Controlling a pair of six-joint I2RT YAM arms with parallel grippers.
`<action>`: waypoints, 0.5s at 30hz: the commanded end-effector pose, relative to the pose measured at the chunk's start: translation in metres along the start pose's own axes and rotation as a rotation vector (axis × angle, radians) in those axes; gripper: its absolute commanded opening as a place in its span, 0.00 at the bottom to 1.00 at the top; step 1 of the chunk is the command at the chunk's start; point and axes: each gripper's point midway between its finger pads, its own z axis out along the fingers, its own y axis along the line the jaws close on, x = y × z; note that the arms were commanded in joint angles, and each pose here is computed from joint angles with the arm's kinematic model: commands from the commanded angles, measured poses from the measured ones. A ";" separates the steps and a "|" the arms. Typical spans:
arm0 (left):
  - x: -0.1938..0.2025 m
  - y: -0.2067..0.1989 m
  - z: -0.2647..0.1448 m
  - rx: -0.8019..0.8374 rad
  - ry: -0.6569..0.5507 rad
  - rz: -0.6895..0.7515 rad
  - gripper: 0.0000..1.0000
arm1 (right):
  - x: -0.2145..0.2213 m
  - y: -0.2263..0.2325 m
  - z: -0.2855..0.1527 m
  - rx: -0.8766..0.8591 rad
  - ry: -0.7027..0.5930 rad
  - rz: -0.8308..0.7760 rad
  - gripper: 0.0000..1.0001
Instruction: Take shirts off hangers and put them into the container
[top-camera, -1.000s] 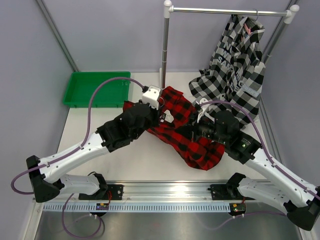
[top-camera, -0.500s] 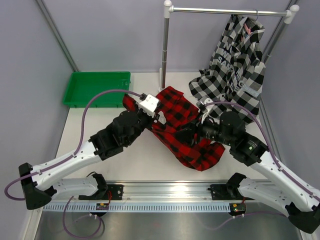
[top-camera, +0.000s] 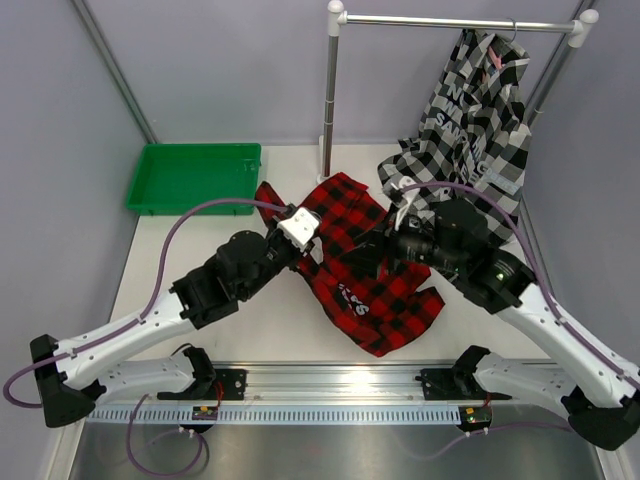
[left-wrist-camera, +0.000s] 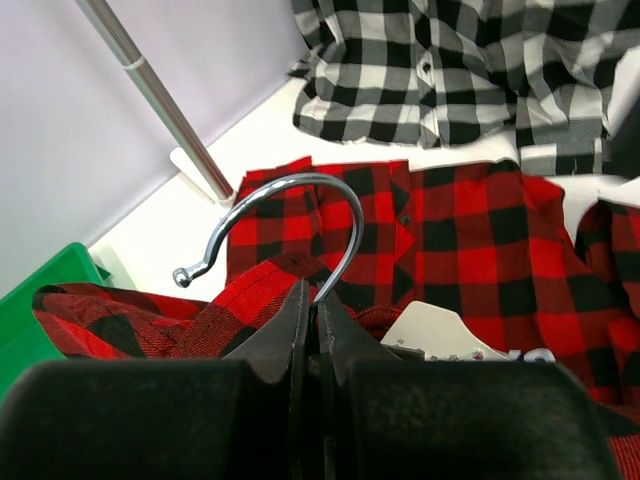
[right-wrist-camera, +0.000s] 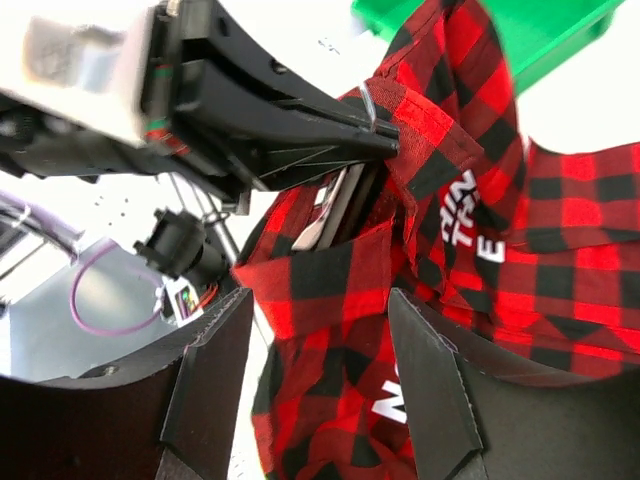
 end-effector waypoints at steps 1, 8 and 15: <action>-0.029 0.003 -0.009 0.013 -0.134 -0.001 0.00 | 0.002 0.016 0.017 -0.121 0.042 -0.033 0.66; -0.018 0.009 -0.012 -0.020 -0.130 0.019 0.00 | 0.006 0.028 0.036 -0.245 0.074 -0.072 0.65; -0.016 0.006 -0.009 -0.014 -0.121 0.004 0.00 | 0.021 0.028 0.051 -0.298 0.121 -0.074 0.65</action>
